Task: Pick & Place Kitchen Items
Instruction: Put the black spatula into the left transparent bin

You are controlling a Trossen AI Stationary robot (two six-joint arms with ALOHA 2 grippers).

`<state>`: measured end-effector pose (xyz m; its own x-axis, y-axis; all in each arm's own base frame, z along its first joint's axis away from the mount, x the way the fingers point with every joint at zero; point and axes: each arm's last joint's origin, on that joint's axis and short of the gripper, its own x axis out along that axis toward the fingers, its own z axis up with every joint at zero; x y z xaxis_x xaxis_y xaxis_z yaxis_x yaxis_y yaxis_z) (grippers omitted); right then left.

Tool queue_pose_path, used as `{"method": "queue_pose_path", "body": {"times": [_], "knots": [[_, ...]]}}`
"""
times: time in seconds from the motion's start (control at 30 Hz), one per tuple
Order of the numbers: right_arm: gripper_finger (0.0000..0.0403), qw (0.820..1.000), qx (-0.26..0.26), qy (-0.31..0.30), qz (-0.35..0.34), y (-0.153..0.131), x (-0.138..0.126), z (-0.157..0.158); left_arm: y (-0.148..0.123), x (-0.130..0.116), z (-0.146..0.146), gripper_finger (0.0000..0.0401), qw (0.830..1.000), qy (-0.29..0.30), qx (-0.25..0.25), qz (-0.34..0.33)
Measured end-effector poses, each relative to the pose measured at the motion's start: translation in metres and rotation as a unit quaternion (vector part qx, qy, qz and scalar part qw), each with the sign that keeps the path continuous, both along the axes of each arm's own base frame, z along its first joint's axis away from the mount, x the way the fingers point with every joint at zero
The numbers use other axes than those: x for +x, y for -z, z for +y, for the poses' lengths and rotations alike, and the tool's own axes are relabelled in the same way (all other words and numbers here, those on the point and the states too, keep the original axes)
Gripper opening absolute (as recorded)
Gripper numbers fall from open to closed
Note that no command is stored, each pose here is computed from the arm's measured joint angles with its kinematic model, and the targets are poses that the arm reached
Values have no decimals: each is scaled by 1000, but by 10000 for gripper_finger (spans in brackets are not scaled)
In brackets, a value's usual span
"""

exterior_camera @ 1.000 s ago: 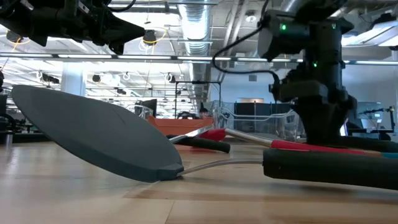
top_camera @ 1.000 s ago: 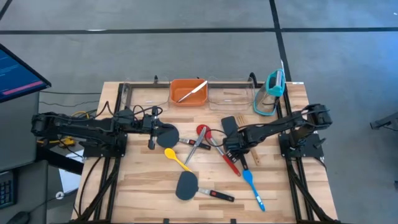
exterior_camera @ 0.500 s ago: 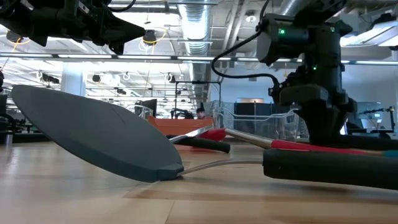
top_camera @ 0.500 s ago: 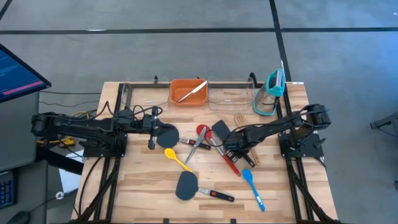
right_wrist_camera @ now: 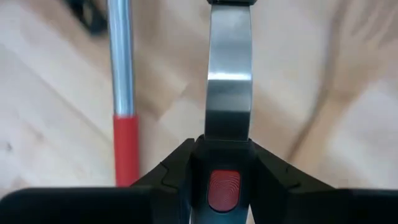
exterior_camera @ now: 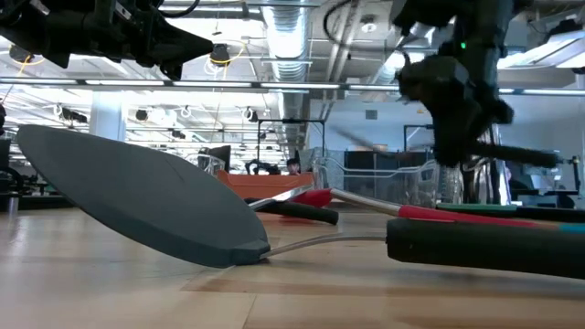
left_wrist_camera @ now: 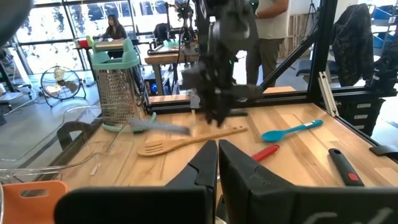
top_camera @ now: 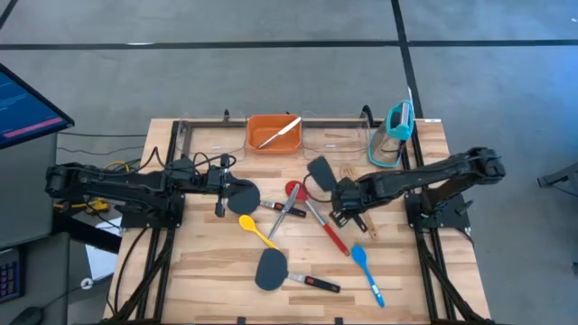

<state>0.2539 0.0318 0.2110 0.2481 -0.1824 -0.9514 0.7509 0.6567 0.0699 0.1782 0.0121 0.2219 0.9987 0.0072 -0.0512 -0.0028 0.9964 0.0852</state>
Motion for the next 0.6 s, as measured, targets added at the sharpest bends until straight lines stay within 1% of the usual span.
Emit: {"method": "queue_pose_path", "body": {"times": [0.1, 0.2, 0.33, 0.4, 0.5, 0.6], "knots": [[102, 996, -83, 18, -19, -18, -4, -5, 0, 0, 0, 2, 1000, 0, 0, 0], [102, 984, -171, 24, -35, -29, -5, -10, 0, 0, 0, 2, 1000, 0, 1, 0], [102, 958, -280, 30, -44, -32, -2, -15, -1, 0, 0, 2, 1000, 0, 2, -5], [102, 945, -322, 29, -45, -31, 2, -16, -2, 2, 0, 2, 1000, -3, 3, -15], [102, 920, -386, 35, -51, -30, 9, -17, -5, 6, 1, 2, 999, -11, 5, -45], [102, 895, -439, 42, -63, -29, 18, -18, -6, 12, 2, 2, 998, -13, 7, -66]]}}
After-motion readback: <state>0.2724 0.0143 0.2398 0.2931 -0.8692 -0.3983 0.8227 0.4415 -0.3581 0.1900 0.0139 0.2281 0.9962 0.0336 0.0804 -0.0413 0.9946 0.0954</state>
